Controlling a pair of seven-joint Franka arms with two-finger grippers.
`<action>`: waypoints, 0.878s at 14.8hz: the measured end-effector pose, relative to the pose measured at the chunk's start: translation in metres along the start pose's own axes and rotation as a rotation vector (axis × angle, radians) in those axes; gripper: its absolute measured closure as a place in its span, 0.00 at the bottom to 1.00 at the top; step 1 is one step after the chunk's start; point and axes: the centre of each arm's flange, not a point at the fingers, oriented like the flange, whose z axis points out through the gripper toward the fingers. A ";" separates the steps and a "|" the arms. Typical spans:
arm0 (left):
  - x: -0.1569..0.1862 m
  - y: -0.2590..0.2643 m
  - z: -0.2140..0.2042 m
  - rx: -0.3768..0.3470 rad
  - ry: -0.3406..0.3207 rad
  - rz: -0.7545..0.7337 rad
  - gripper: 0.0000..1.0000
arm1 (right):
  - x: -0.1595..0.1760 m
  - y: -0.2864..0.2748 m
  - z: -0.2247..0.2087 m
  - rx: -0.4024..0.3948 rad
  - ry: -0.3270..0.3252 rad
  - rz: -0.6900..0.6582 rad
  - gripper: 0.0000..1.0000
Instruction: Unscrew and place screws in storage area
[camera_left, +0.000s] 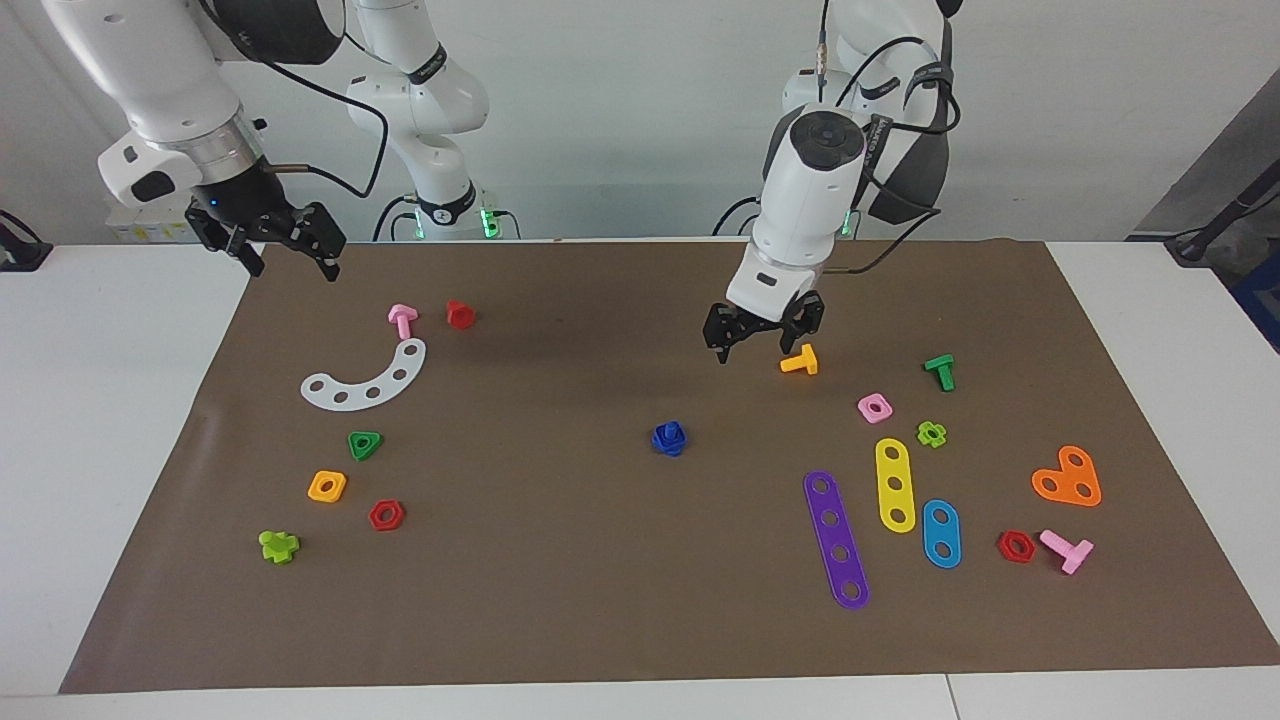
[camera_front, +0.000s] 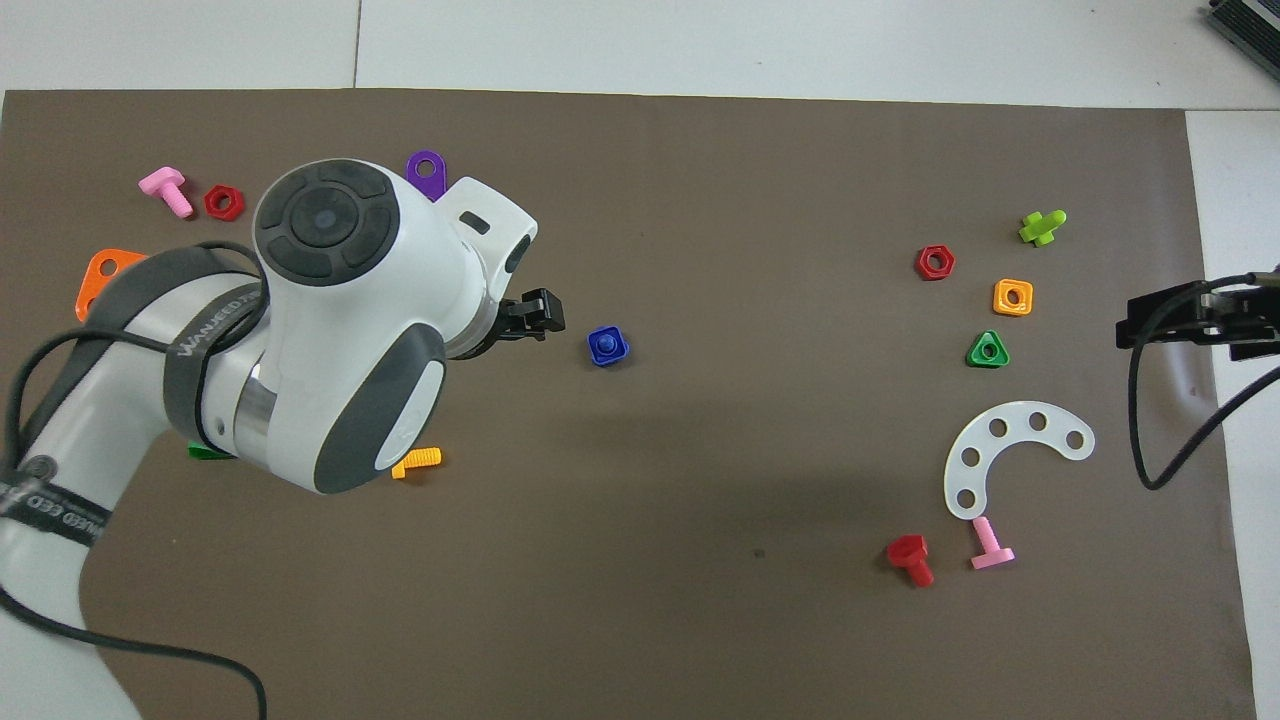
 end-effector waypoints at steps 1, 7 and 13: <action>0.002 0.012 0.010 -0.001 -0.004 -0.013 0.03 | 0.000 0.000 0.000 0.000 0.000 0.000 0.00; 0.018 0.070 0.087 0.001 -0.014 -0.029 0.05 | 0.000 0.000 0.000 0.000 0.000 0.000 0.00; 0.017 0.084 0.124 -0.008 0.025 0.001 0.10 | 0.000 0.000 0.000 0.000 0.000 0.000 0.00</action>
